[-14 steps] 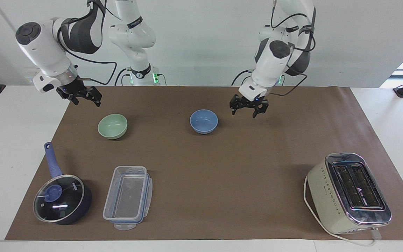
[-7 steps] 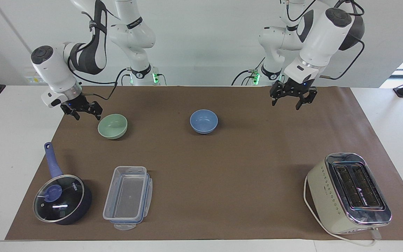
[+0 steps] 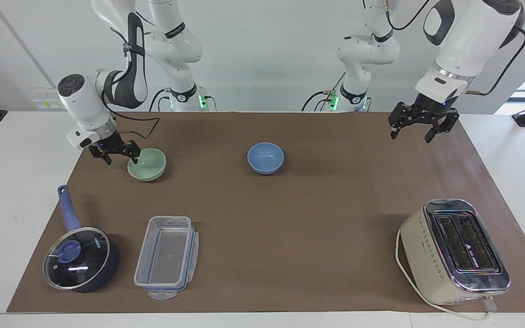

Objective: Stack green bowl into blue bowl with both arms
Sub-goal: 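Release the blue bowl with the left gripper while the right gripper reaches the green bowl, then grasp the green bowl rim with the right gripper and carry it over the blue bowl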

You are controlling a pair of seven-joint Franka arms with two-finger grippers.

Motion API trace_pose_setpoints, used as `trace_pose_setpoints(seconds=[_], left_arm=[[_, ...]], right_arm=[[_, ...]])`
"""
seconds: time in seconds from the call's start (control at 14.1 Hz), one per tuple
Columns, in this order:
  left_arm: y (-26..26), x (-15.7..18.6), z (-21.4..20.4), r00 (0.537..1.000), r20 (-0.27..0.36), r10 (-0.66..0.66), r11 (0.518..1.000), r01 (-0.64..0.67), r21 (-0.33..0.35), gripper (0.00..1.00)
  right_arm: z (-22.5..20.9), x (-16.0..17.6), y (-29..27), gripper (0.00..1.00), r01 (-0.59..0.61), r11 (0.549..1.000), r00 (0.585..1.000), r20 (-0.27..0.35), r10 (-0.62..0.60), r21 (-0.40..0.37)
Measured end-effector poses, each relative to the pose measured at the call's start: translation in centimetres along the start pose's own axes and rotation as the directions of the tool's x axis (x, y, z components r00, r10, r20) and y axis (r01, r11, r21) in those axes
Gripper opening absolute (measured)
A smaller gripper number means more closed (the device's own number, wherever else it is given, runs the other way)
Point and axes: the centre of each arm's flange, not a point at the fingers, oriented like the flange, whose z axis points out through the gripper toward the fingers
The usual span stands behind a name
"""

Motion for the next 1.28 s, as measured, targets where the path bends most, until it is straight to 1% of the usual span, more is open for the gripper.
trace_pose_setpoints(seconds=[0.43,0.5,0.57,0.64,0.85,0.99,1.06,1.28], left_arm=[[-1.8,0.1,-0.8,1.000,0.011,0.021,1.000,-0.021,0.003,1.00],[-1.8,0.1,-0.9,1.000,0.011,0.022,1.000,-0.022,0.003,1.00],[-1.7,0.1,-0.9,1.000,0.011,0.024,1.000,-0.024,0.003,1.00],[-1.7,0.1,-0.9,1.000,0.010,0.030,1.000,-0.030,0.003,1.00],[-2.5,0.1,-1.0,0.999,0.009,0.038,0.999,-0.038,0.004,1.00],[-3.0,0.0,-1.0,0.999,0.008,0.040,0.999,-0.040,0.005,1.00],[-3.1,0.0,-1.0,0.999,0.009,0.041,0.999,-0.041,0.005,1.00],[-3.0,0.0,-1.0,0.999,0.015,0.043,0.999,-0.043,0.004,1.00]], right_arm=[[2.1,-0.4,-0.1,1.00,0.018,1.000,1.000,0.026,-0.018,0.009],[2.4,-0.5,-0.1,0.93,0.025,1.000,0.999,0.032,-0.025,0.011],[2.6,-0.7,-0.2,0.82,0.031,0.999,0.999,0.037,-0.031,0.013],[2.7,-0.8,-0.2,0.68,0.035,0.999,0.999,0.040,-0.036,0.014],[2.9,-0.9,-0.2,0.33,0.048,0.999,0.998,0.042,-0.048,0.015],[2.8,-0.8,-0.2,0.14,0.051,0.999,0.998,0.041,-0.052,0.015],[2.3,-0.5,-0.3,0.06,0.056,0.998,0.998,0.034,-0.057,0.021],[-0.7,0.9,0.0,0.05,0.074,0.997,0.996,0.041,-0.075,0.028]])
